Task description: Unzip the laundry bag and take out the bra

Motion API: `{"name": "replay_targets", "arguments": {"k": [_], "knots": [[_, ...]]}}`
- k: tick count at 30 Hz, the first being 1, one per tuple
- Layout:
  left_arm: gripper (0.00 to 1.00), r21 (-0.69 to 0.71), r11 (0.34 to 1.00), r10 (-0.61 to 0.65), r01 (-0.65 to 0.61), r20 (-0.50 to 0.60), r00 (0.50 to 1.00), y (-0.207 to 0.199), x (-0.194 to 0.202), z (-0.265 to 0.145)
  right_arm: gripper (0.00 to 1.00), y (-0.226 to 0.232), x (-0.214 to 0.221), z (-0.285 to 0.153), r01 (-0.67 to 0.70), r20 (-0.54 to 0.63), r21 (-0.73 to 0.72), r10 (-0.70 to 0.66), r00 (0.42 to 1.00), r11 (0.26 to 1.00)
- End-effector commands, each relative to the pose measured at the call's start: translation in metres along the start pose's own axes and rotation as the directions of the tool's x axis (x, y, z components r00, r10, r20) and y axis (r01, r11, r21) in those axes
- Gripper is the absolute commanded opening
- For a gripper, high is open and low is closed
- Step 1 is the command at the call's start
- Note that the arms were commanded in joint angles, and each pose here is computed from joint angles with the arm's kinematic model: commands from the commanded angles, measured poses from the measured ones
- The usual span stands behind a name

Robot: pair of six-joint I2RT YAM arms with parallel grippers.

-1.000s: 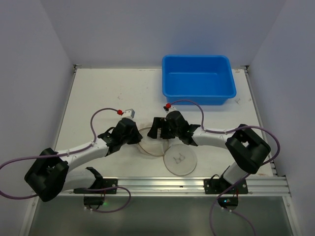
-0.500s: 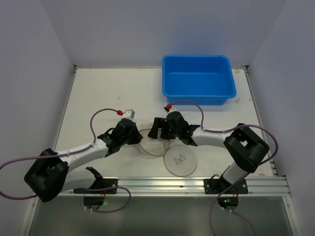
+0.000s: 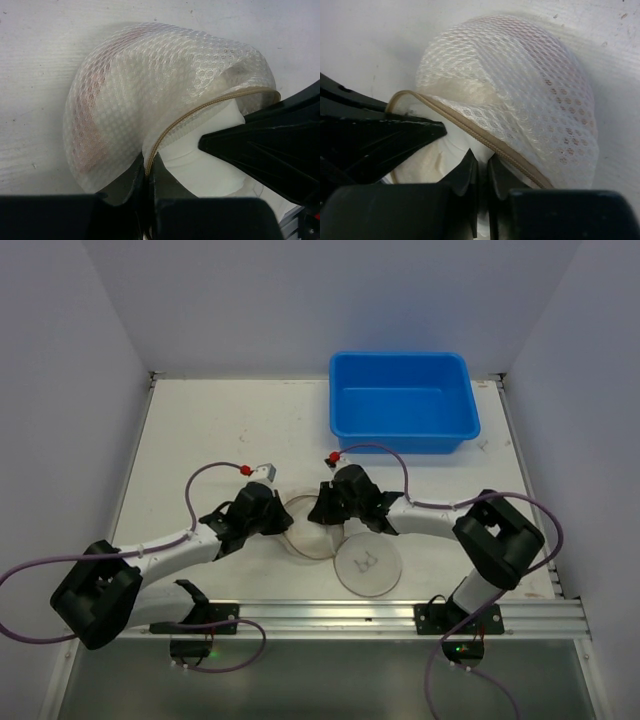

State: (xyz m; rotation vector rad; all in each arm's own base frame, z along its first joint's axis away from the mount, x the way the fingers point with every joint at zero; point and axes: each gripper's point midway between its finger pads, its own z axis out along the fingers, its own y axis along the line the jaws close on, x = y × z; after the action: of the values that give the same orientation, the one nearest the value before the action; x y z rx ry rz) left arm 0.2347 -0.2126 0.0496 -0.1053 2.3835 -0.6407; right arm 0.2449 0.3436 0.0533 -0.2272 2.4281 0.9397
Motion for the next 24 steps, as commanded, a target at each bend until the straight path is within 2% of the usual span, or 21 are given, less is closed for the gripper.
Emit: {"name": "replay_targets", "arguments": {"k": [1, 8, 13, 16, 22, 24], "knots": [[0.06, 0.074, 0.997, -0.002, 0.004, -0.027, 1.0, -0.017, 0.006, -0.003, 0.0, 0.01, 0.007, -0.022, 0.035, -0.028, -0.012, -0.035, 0.999, 0.999], [0.09, 0.036, 0.999, -0.001, 0.002, -0.039, 0.999, -0.019, -0.003, -0.018, 0.0, 0.034, -0.007, -0.065, 0.082, 0.032, -0.079, -0.079, 0.996, 0.994], [0.1, 0.019, 1.0, -0.025, 0.025, 0.006, 1.0, -0.017, -0.014, -0.027, 0.0, 0.04, -0.004, -0.095, 0.133, 0.048, -0.118, -0.128, 0.991, 0.984], [0.11, 0.003, 1.0, -0.022, 0.022, 0.023, 1.0, -0.016, -0.021, -0.03, 0.0, 0.047, -0.003, -0.113, 0.172, 0.072, -0.177, -0.161, 0.984, 0.969], [0.11, -0.019, 1.0, -0.009, 0.009, -0.009, 1.0, -0.011, -0.014, -0.025, 0.0, 0.074, -0.013, -0.156, 0.233, 0.165, -0.299, -0.191, 0.968, 0.925], [0.11, -0.012, 1.0, -0.011, 0.011, -0.016, 1.0, -0.011, -0.012, -0.022, 0.0, 0.081, -0.012, -0.168, 0.25, 0.165, -0.329, -0.206, 0.965, 0.91]]}}
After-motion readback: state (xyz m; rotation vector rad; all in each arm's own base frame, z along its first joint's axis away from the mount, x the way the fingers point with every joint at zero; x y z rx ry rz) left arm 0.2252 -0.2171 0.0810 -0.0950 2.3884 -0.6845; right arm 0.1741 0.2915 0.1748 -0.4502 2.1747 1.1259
